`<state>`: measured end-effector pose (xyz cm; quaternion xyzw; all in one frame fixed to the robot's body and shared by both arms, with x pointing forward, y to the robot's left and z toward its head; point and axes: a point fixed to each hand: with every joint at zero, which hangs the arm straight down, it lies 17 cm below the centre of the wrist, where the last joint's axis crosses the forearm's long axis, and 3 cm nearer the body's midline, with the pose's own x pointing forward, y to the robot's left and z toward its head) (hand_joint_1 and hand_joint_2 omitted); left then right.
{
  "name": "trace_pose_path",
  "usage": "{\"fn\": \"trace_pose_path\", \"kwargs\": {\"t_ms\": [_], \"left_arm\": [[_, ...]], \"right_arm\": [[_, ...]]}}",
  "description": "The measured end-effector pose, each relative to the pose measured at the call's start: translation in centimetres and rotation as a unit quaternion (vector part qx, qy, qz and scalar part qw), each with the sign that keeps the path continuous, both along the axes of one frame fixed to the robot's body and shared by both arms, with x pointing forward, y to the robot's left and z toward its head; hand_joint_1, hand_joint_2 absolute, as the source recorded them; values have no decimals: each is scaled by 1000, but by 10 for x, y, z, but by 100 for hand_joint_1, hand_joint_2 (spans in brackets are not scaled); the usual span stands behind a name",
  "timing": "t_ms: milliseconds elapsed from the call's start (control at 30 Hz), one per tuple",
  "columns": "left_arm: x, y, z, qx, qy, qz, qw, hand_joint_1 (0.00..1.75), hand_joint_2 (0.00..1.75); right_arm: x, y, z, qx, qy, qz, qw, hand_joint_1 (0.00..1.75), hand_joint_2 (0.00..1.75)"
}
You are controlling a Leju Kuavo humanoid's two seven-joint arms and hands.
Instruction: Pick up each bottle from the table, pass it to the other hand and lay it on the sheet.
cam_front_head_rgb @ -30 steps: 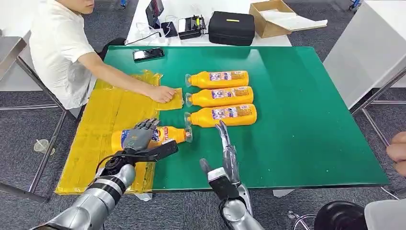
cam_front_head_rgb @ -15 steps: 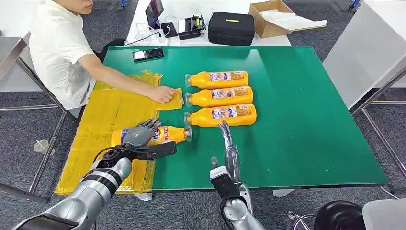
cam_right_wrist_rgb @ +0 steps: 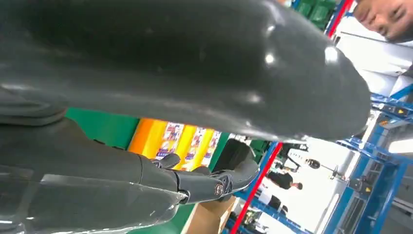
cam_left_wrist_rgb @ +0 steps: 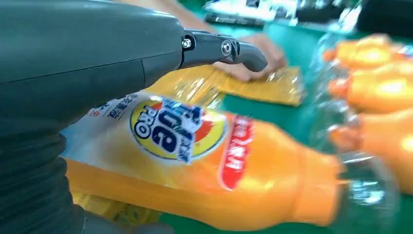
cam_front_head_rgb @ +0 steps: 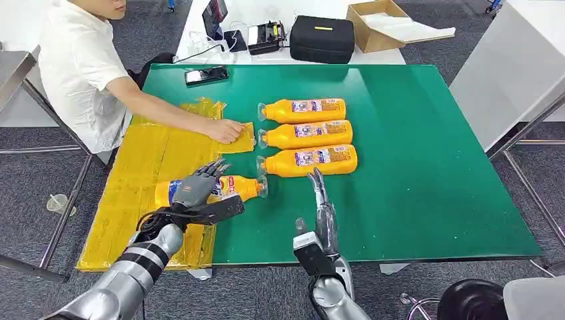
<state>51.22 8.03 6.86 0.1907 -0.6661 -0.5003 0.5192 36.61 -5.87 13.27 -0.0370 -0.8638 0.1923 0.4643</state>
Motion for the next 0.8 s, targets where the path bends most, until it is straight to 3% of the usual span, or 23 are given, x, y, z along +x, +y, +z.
{"fn": "trace_pose_path", "kwargs": {"t_ms": [200, 267, 367, 400, 500, 633, 800], "left_arm": [[-16, -6, 15, -17, -37, -5, 999, 0, 175], [-52, -16, 39, -51, -83, -23, 995, 0, 175], [-61, -20, 49, -56, -99, -32, 993, 0, 175], [-62, -20, 52, -58, -103, -33, 992, 0, 175], [-72, -24, 60, -88, -108, -46, 989, 0, 175], [-96, -34, 74, -183, -90, -65, 977, 0, 175], [-122, -52, 79, -304, -38, -62, 950, 0, 175]], "right_arm": [[-2, -6, -7, -10, 3, -7, 1000, 0, 0], [-4, -22, -15, -35, -2, -28, 999, 0, 0], [-3, -27, -16, -40, -3, -35, 999, 0, 0], [-4, -27, -16, -53, -11, -37, 998, 0, 175], [1, -29, -29, -160, -31, -63, 985, 0, 175], [19, -63, -72, -331, -21, -99, 938, 0, 175], [35, -121, -96, -424, -12, -138, 895, 0, 175]]}}
